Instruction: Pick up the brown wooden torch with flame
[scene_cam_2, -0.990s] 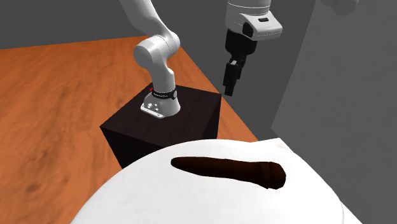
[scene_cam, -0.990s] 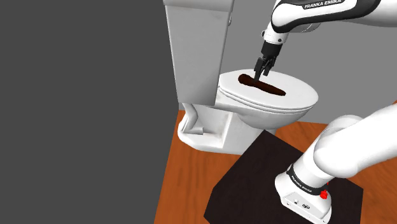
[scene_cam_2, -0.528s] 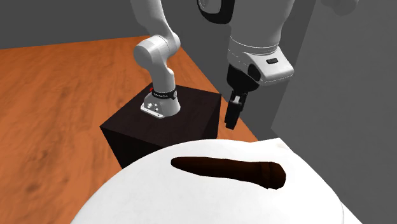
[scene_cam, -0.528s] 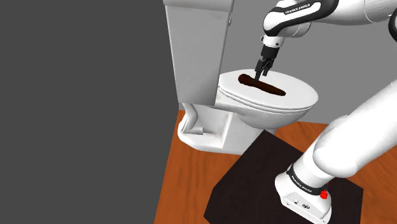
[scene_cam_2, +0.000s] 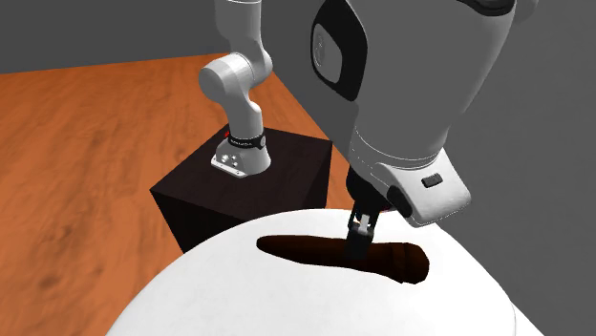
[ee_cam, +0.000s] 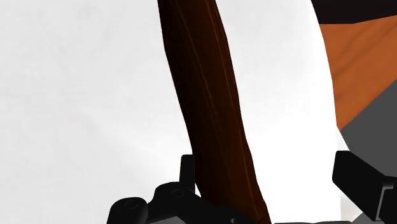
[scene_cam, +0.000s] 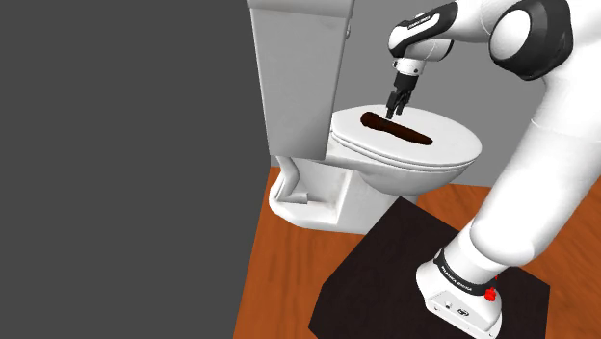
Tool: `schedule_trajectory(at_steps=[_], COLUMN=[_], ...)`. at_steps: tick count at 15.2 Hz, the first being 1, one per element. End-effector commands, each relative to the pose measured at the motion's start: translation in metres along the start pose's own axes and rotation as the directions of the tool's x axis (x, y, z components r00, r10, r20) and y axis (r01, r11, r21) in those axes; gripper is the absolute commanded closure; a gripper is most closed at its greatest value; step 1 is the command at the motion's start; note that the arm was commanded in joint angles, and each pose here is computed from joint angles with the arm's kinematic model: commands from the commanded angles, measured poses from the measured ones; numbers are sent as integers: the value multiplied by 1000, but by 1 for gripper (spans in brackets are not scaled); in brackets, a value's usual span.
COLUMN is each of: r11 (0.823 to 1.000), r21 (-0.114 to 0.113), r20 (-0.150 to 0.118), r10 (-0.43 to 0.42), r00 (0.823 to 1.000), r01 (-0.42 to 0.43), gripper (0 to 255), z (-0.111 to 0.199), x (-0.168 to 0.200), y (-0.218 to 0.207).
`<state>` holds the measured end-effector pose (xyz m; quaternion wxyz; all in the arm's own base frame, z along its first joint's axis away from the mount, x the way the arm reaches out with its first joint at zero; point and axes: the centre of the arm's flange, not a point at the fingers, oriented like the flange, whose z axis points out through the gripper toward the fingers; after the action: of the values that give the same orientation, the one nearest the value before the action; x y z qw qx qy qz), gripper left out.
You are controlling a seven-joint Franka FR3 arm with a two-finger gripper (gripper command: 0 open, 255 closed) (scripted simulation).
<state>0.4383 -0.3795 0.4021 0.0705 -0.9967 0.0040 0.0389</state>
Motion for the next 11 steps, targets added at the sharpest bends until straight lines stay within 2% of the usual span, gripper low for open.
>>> schedule_trajectory(at_steps=[1, 8, 10, 11], r11=[1000, 1000, 1000, 1000], r21=[7, 7, 7, 7], r20=[3, 3, 3, 3], r10=[-5, -5, -5, -5], r00=[1000, 1000, 1000, 1000], r01=[5, 5, 5, 5], gripper=[0, 0, 0, 255], z=[10, 49, 49, 49], x=[5, 8, 8, 8], y=[19, 24, 24, 24])
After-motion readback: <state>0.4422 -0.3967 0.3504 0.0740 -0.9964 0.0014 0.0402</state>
